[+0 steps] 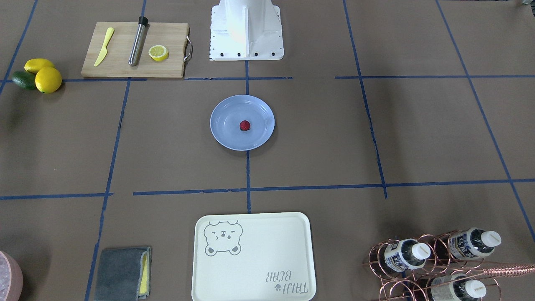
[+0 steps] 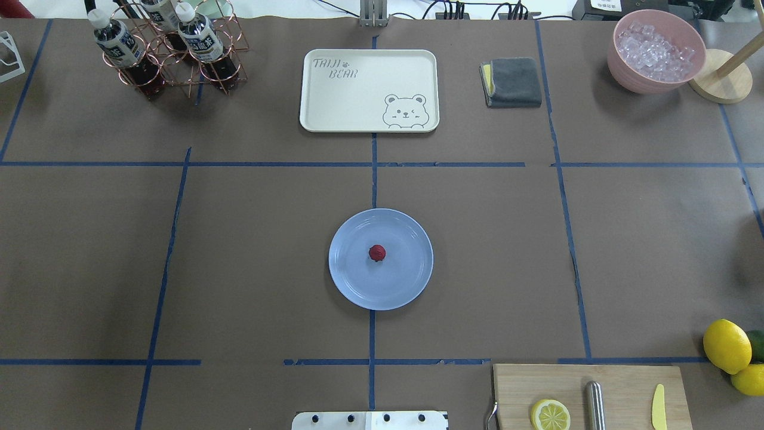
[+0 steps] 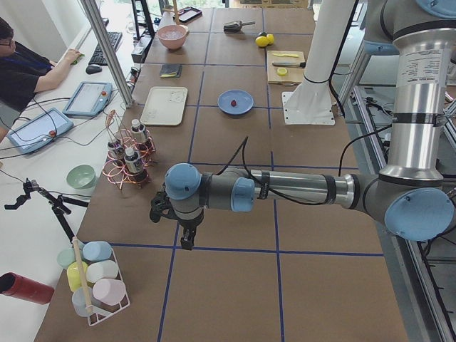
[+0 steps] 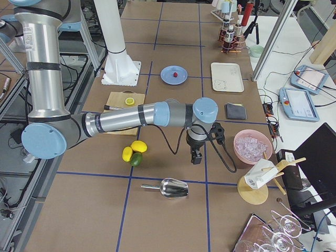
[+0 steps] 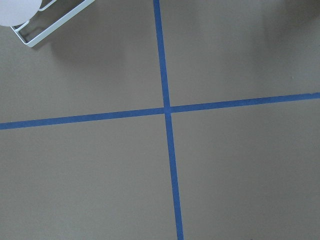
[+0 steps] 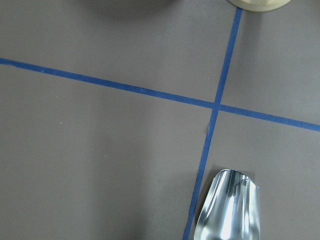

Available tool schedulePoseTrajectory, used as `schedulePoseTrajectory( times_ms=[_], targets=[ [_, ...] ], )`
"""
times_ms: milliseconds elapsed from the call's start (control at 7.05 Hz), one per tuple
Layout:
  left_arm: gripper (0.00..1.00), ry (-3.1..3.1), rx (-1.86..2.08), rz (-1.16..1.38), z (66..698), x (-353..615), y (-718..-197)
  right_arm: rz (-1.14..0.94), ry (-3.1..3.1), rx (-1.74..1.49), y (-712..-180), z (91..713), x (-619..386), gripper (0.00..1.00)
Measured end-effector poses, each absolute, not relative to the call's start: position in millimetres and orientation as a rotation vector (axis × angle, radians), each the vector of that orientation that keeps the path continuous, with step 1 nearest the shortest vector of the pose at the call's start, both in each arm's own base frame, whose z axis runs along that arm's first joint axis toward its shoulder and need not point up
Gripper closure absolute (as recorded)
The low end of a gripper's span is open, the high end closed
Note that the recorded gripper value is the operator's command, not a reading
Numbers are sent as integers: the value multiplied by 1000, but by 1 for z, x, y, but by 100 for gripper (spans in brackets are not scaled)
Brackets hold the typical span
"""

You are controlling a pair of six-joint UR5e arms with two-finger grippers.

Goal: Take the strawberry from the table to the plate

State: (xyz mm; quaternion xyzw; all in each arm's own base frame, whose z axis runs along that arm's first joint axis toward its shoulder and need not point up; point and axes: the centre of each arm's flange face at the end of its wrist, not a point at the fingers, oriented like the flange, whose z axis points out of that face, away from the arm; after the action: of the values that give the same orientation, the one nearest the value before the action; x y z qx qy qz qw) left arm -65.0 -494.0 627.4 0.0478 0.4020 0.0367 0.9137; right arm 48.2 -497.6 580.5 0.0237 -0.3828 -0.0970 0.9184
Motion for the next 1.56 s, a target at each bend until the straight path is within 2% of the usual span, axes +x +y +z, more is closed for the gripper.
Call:
schedulePoseTrajectory(
  times_ms=[426,1561],
  targets=[
    [0,828,103,77,625,-65,-495,-159,-821,45,-480,636,60,0],
    [0,830,95,70,628,-65,-495,-124,-832,59,-474,643,74,0]
  ],
)
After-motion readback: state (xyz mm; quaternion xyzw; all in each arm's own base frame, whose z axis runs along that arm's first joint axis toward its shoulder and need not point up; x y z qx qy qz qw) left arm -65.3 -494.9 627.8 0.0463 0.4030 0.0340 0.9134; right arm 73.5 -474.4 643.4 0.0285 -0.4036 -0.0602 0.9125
